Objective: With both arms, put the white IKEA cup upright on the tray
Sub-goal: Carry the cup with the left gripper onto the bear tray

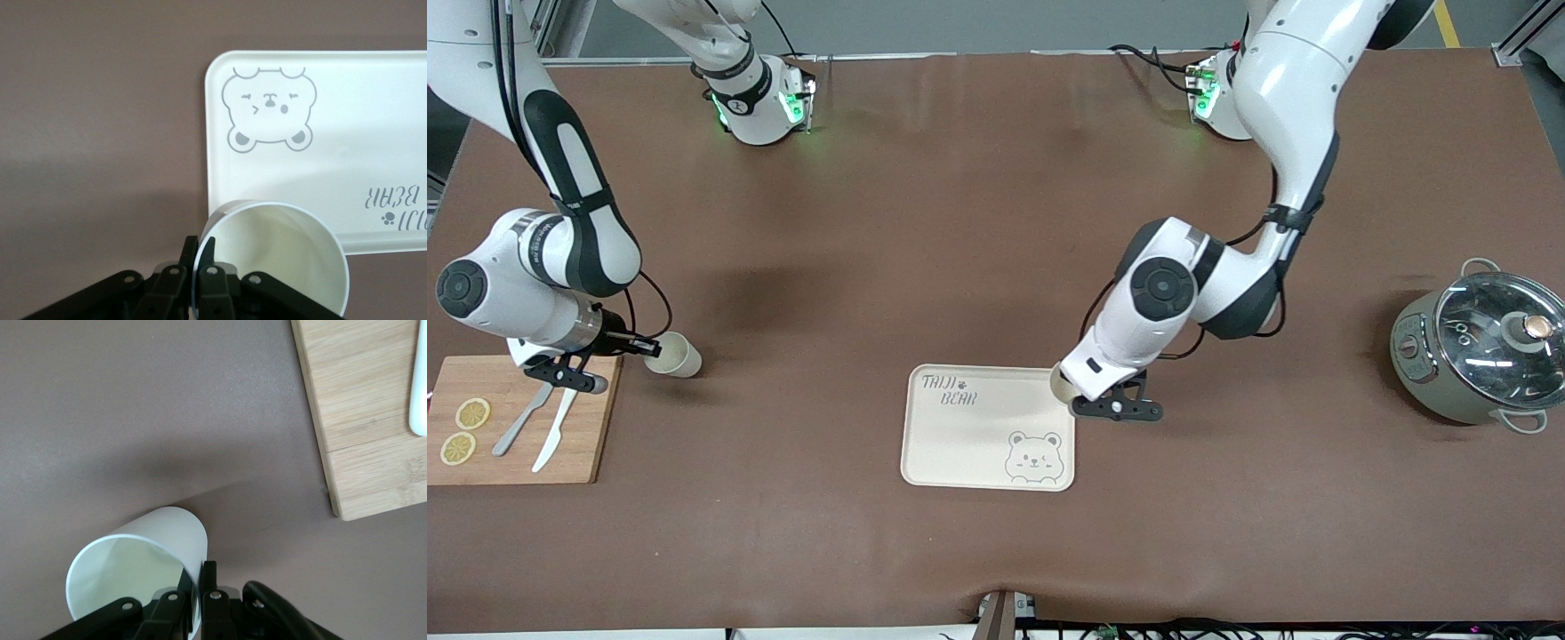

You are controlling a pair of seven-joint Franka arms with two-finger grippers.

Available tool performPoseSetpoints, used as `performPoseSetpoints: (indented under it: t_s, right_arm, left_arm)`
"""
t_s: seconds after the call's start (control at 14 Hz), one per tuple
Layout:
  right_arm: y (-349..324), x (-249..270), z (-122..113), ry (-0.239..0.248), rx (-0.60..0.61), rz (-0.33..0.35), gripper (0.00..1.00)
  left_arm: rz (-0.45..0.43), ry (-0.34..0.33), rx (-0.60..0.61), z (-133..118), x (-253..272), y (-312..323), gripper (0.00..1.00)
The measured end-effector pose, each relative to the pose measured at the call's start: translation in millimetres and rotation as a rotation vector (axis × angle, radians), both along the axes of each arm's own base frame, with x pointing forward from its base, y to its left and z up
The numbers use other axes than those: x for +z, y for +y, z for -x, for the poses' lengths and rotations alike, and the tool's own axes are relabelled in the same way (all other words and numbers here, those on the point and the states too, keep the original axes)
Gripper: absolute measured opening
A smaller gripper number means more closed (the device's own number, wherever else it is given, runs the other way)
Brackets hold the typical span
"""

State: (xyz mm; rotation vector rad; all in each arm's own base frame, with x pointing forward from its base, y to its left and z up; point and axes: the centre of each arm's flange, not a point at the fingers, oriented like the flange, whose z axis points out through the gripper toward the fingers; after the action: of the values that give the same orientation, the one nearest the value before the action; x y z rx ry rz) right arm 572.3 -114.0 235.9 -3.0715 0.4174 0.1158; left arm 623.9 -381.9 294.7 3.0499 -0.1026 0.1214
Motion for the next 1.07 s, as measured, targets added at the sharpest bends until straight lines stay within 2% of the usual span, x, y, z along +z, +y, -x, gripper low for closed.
performPoseSetpoints:
  t_s: [0.07, 0.43, 0.64, 0.86, 1.07]
  right_arm:
    - [0.0, 0.0, 0.0, 0.000, 0.000, 0.000, 0.03]
    - [0.0, 1.0, -0.7, 0.001, 0.000, -0.001, 0.03]
    - [0.1, 10.8, -5.6, 0.035, 0.003, -0.013, 0.03]
    - [0.3, 25.8, -13.9, 0.041, 0.005, -0.020, 0.03]
    - [1.8, 48.2, -22.0, 0.093, 0.012, -0.041, 0.03]
  left_arm:
    - [0.004, -0.004, 0.007, 3.0, -6.5, -7.6, 0.04]
    - [0.069, -0.060, 0.031, 3.6, -49.0, -26.7, 0.04]
    - [0.080, -0.066, 0.031, 4.2, -64.0, -29.4, 0.04]
    - [0.084, -0.071, 0.031, 3.3, -64.2, -29.6, 0.04]
    - [0.085, -0.074, 0.032, 2.5, -63.0, -29.7, 0.04]
